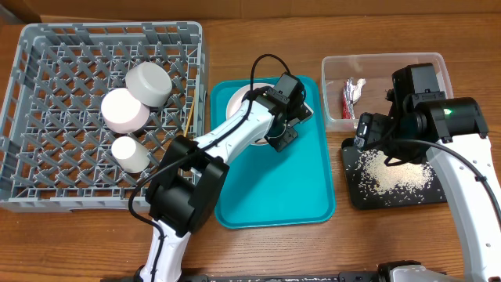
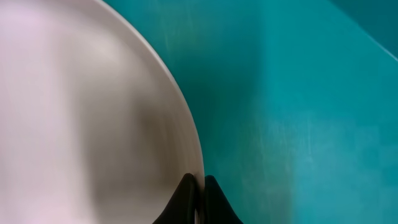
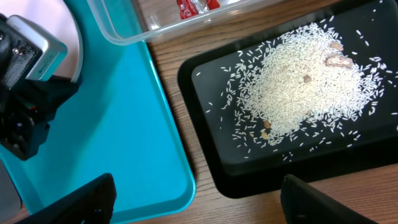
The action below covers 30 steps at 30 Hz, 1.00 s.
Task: Sort waste into correct bins and load items into the dishwasher
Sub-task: 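Lift the white plate and stand it upright in the dish rack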
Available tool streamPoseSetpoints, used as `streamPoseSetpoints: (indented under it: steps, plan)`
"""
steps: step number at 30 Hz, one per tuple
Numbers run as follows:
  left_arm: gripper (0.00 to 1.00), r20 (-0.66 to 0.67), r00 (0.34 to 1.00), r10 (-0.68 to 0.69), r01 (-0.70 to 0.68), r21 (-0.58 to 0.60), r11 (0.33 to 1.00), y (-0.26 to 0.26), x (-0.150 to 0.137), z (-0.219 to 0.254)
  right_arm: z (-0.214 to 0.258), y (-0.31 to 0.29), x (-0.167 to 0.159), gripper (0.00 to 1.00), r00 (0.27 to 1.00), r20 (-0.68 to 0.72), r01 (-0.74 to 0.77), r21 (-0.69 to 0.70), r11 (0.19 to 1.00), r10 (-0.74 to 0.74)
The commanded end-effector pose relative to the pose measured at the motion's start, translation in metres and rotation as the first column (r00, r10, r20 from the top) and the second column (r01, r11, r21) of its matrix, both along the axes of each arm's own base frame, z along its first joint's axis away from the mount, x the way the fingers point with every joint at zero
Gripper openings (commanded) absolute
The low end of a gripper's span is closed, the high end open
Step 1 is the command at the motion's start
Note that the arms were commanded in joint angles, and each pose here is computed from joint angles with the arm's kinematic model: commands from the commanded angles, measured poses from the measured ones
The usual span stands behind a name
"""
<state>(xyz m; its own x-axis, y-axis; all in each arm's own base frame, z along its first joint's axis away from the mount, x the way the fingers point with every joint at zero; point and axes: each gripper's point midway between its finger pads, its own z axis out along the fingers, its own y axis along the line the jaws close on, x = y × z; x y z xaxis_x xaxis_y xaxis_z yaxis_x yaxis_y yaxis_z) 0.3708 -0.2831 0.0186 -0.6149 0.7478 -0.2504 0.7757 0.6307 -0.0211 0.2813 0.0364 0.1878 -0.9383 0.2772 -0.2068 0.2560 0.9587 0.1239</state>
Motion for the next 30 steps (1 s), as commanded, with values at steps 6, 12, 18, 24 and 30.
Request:
streamPoseSetpoints:
  steps: [6,12,18,24,30]
  plan:
    - [0.04,0.143,0.966,0.218,-0.185,-0.215,0.959,0.007,0.022,0.141,0.005,-0.002,0.002,0.87,1.000,0.022,0.009,-0.007,1.000,-0.009]
    - [0.04,0.118,0.893,0.435,-0.366,-0.375,0.852,0.055,0.036,0.203,0.005,-0.003,0.001,0.86,1.000,0.020,0.005,-0.009,1.000,-0.005]
    - [0.04,-0.096,0.872,0.481,-0.448,-0.555,0.701,0.094,0.044,0.232,0.005,-0.004,0.002,0.87,1.000,0.020,0.007,-0.016,1.000,-0.007]
    - [0.04,-0.250,0.850,0.464,-0.500,-0.662,0.559,0.135,0.054,0.247,0.005,-0.004,0.001,0.87,1.000,0.020,0.008,-0.015,1.000,-0.007]
    - [0.04,-0.337,0.835,0.435,-0.530,-0.706,0.470,0.160,0.056,0.253,0.005,-0.004,0.001,0.86,1.000,0.020,0.008,-0.015,1.000,-0.007]
